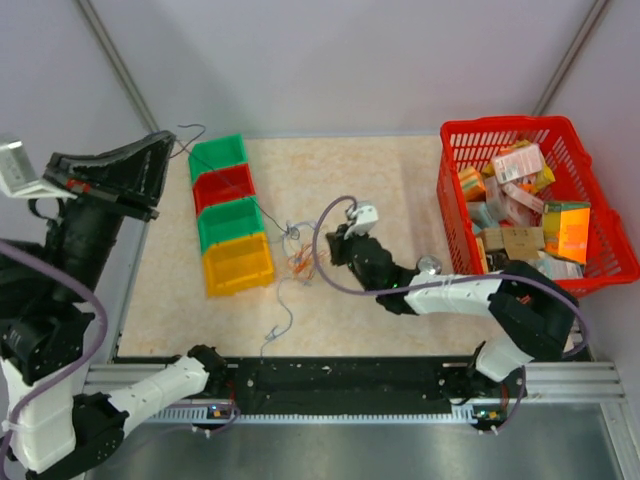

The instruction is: Untangle the cables

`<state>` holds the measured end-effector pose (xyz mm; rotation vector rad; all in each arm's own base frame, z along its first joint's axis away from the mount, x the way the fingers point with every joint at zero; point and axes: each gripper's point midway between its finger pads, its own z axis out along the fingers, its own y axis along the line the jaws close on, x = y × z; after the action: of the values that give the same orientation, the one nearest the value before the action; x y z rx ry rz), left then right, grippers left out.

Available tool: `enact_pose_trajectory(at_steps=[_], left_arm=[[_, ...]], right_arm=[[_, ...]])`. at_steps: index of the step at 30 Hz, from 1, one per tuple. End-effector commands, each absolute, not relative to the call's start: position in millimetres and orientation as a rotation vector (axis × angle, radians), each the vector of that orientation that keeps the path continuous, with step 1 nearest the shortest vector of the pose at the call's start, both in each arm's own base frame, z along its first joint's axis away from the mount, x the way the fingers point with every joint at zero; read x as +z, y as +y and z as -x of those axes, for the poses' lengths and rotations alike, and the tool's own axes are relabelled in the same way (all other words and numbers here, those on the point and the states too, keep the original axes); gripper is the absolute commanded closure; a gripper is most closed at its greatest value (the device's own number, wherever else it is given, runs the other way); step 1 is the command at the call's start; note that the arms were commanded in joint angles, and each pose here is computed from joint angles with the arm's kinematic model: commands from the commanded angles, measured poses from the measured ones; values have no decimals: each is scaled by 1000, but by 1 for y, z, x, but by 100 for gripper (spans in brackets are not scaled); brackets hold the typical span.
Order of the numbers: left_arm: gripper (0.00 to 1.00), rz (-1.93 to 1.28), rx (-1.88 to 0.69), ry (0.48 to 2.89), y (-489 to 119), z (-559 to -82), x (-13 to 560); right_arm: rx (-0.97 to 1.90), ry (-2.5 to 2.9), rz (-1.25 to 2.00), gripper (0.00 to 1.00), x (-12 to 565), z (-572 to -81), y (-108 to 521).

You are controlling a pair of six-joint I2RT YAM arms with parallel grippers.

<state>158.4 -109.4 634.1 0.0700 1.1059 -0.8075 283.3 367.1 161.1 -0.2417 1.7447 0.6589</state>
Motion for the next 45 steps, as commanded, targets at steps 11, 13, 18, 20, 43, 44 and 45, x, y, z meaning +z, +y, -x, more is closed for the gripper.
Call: enact_pose_trajectory(at_steps=[11, 13, 18, 20, 43, 44, 45], left_arm=[[100, 118, -453, 1014, -7, -125, 646], [100, 119, -446, 1011, -6, -123, 648], [100, 147, -420, 958, 15, -104, 664], [100, 155, -410, 937, 23, -96, 668], [100, -236, -712, 1605, -223, -294, 486], [100, -237, -697, 1658, -230, -306, 462], [100, -224, -690, 1704, -237, -317, 440]], right_arm=[[-21, 1892, -207, 100, 134, -372, 182], [-95, 1902, -221, 100, 128, -376, 169], [-184, 1923, -235, 100, 119, -384, 149], [-215, 1925, -227, 100, 116, -386, 146], [436, 1789, 126, 100, 189, -358, 229], [463, 1765, 130, 100, 196, -354, 230], [494, 1746, 132, 100, 201, -348, 230]])
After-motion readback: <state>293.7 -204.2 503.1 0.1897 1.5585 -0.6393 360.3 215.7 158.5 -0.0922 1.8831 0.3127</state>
